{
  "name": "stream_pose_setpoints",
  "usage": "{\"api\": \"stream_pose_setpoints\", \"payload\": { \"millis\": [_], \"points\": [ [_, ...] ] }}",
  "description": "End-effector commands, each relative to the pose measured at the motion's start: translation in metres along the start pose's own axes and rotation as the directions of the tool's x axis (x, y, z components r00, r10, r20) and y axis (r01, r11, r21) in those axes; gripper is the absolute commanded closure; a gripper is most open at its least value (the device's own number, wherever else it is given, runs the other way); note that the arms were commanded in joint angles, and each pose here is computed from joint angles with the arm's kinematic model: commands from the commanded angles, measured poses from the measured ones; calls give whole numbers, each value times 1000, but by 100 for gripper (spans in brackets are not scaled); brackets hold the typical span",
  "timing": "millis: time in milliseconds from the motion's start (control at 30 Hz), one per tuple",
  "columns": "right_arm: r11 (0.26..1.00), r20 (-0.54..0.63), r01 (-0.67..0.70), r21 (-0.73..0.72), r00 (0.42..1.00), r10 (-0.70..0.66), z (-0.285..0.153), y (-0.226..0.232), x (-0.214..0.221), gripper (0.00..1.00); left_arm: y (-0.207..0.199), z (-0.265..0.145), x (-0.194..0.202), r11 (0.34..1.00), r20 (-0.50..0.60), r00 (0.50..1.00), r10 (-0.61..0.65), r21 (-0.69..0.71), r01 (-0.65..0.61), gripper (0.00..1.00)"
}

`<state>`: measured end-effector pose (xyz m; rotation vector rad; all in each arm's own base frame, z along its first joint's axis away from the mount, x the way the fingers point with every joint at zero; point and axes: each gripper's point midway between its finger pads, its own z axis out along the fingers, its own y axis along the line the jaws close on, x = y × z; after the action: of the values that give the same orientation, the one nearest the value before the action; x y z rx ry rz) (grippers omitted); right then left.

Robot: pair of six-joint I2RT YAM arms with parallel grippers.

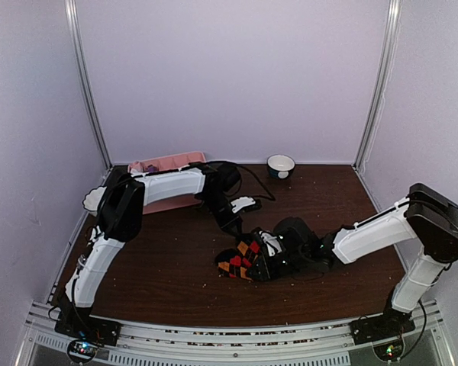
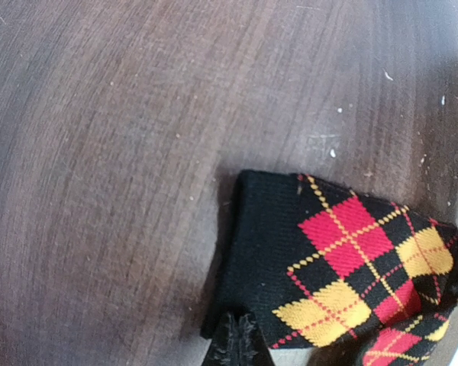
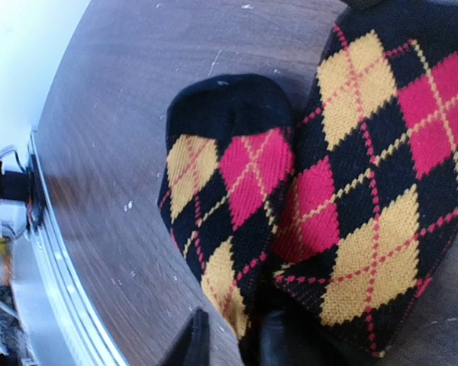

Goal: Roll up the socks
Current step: Pick up the sock from the center of the board.

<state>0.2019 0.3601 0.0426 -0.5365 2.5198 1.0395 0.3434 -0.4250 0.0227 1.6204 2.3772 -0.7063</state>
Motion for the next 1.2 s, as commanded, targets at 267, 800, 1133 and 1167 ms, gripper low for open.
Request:
{"api": "stream_pose_setpoints", "payload": {
  "millis": [267,800,1133,1167],
  "points": [
    [1000,124,4,-6,992,-4,-48,-13,-47,58,-33,-71,-38,997,128,990,55,41,-61,100],
    [889,-50,149,433,989,-142,-11,-102,-110,56,-17,-114,-5,998,114,992,-53,31,50,47],
    [891,-121,174,418,983,-135,16,-107,-104,67,2,-144,13,994,141,984,-105,-7,107,37],
    [891,-125,178,418,983,-137,18,-107,-103,67,2,-145,14,994,140,984,-108,-9,110,35]
  ]
}}
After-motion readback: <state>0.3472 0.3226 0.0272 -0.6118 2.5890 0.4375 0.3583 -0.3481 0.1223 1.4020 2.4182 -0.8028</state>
